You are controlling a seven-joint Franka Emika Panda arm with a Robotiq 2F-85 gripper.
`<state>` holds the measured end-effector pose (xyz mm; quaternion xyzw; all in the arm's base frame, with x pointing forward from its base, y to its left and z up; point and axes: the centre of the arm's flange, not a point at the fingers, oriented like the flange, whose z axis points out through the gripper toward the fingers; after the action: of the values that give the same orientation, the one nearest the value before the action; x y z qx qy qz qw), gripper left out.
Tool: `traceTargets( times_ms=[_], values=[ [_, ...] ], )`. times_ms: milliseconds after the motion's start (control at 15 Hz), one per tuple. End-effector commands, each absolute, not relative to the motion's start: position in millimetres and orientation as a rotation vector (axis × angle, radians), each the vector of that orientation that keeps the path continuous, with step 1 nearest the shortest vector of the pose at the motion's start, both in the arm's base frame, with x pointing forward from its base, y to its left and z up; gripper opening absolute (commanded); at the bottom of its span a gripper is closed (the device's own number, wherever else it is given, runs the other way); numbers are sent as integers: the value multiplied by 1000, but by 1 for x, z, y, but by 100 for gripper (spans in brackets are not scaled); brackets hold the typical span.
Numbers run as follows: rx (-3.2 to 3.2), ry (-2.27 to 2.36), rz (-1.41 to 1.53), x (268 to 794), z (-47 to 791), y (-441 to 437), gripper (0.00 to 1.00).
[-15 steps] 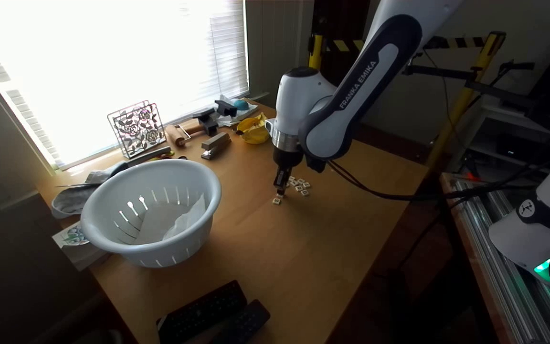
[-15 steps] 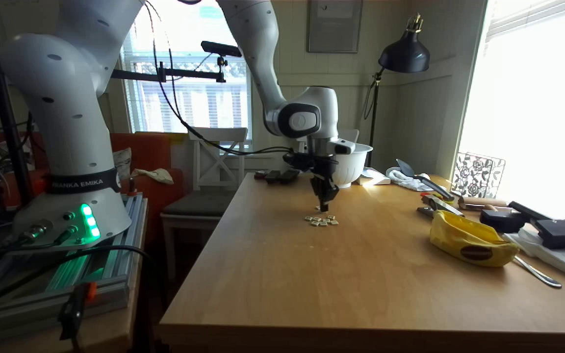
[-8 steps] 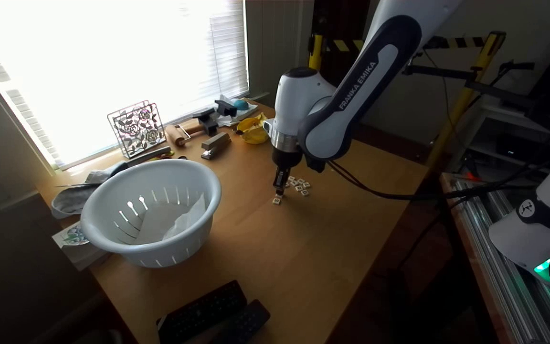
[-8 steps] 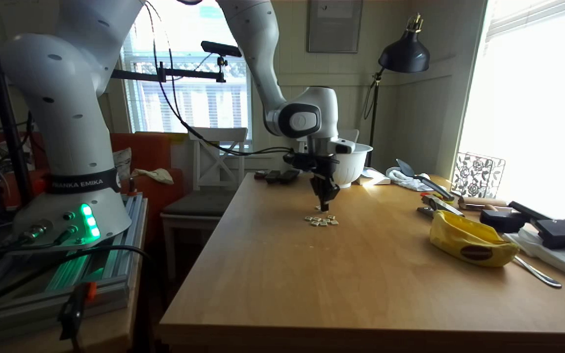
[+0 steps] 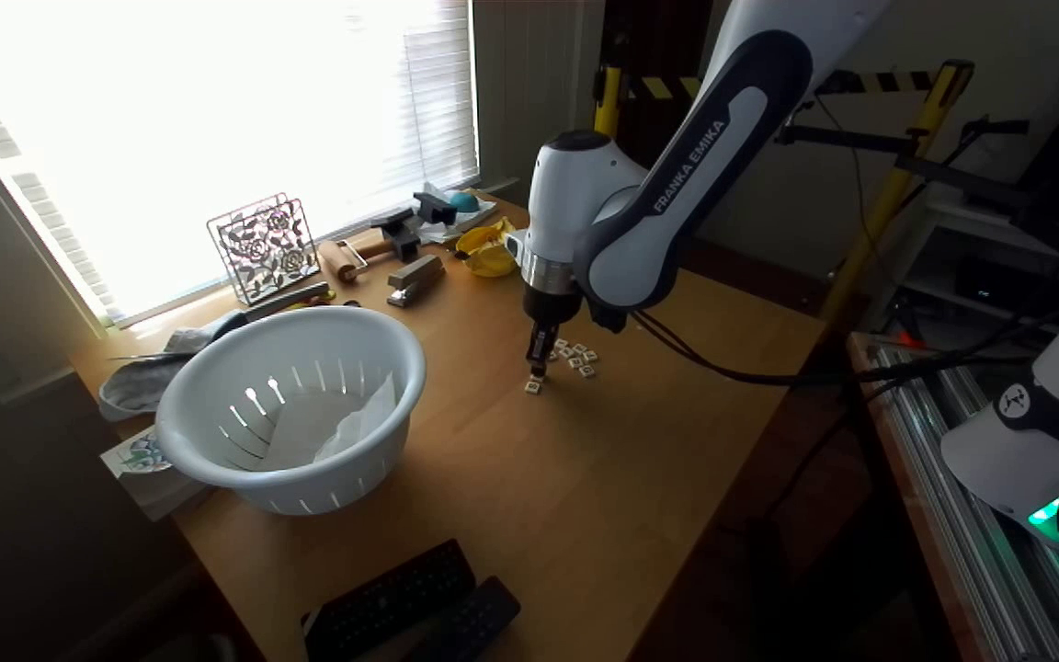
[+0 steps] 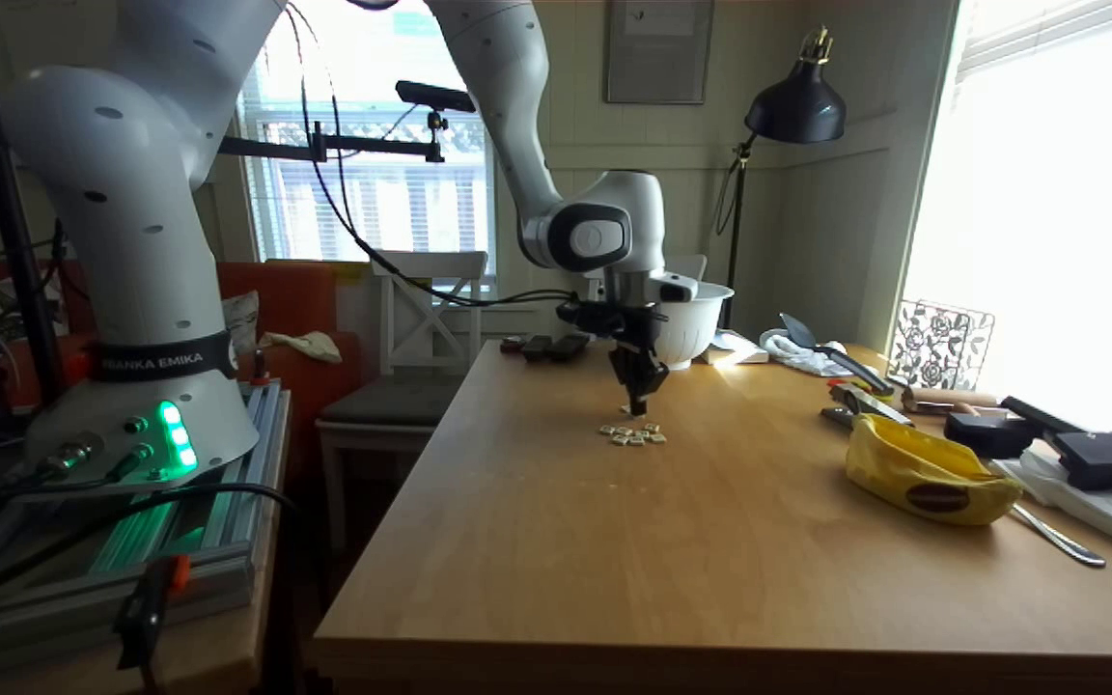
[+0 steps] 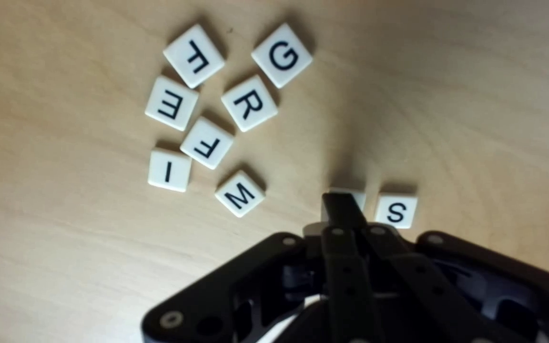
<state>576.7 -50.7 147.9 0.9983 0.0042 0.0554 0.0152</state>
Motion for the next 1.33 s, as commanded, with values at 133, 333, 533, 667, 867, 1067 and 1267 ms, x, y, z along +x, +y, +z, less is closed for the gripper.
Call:
traceTargets(
  times_ms=[133,333,533,667,867,1067,1267],
  values=[
    [3099,64,152,579,130,-45,0],
    [3099,70,151,579,129,-43,0],
    [3098,77,151,579,129,-42,0],
    [3097,80,148,579,129,-42,0],
    [3097,88,148,579,129,-40,0],
    [3093,89,150,578,129,-40,0],
    [3089,94,157,577,133,-40,0]
  ],
)
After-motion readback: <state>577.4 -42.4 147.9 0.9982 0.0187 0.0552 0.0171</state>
